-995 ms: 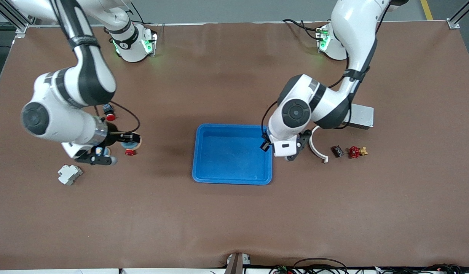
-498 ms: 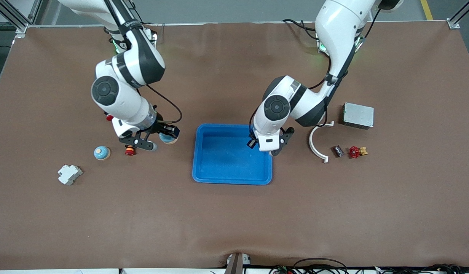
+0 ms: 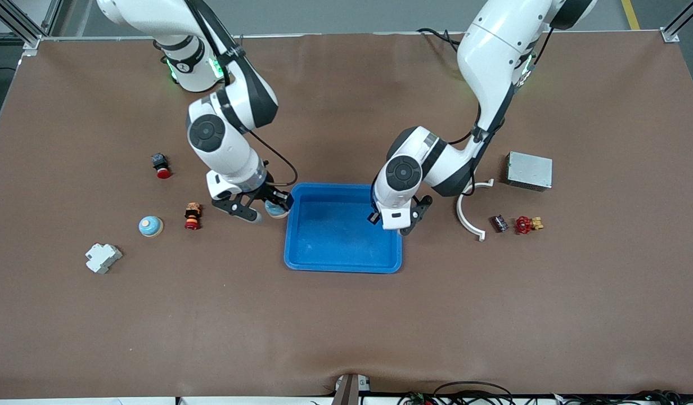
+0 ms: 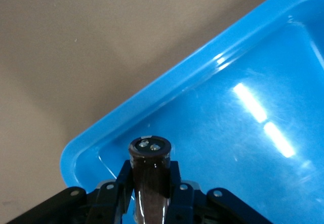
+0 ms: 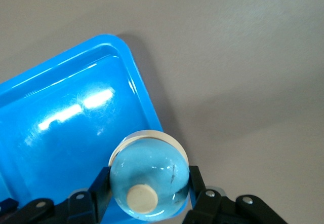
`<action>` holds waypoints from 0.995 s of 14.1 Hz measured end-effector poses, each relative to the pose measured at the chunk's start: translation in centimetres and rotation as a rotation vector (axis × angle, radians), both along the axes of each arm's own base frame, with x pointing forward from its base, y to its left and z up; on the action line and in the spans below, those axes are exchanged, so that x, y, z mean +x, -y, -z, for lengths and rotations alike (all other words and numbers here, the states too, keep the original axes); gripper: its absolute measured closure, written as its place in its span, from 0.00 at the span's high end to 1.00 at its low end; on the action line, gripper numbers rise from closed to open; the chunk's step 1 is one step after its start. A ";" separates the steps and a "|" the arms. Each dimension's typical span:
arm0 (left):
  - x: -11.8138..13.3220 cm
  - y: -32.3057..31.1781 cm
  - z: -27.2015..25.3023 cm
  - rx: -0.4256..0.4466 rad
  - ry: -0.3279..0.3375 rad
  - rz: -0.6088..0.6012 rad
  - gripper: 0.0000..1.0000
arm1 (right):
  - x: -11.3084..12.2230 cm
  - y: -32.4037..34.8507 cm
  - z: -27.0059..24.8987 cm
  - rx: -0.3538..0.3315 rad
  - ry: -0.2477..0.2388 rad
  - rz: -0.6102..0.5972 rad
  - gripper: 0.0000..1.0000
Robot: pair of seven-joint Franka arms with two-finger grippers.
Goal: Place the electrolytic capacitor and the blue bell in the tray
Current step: 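Carry the bell over the tray while the left gripper carries the capacitor there, then open the right gripper over the tray while the left gripper releases the capacitor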
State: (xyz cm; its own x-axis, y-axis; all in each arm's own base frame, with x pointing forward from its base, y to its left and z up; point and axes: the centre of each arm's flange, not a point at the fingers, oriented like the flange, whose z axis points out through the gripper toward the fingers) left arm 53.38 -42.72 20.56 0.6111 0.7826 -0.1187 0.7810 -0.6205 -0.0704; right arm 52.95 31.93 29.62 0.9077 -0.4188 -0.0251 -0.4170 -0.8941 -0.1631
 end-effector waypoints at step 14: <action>-0.5 0.2 1.4 0.023 -0.004 0.019 0.32 | -2.7 -8.2 8.8 0.086 -0.103 0.132 0.65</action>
State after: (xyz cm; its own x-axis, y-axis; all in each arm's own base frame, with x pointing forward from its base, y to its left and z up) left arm 52.91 -42.90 19.12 0.6257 0.7731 -0.1036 0.7685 -0.6338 -0.0882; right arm 50.26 40.13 20.77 0.8361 -0.5260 -0.1557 -0.5478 -0.8154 -0.1872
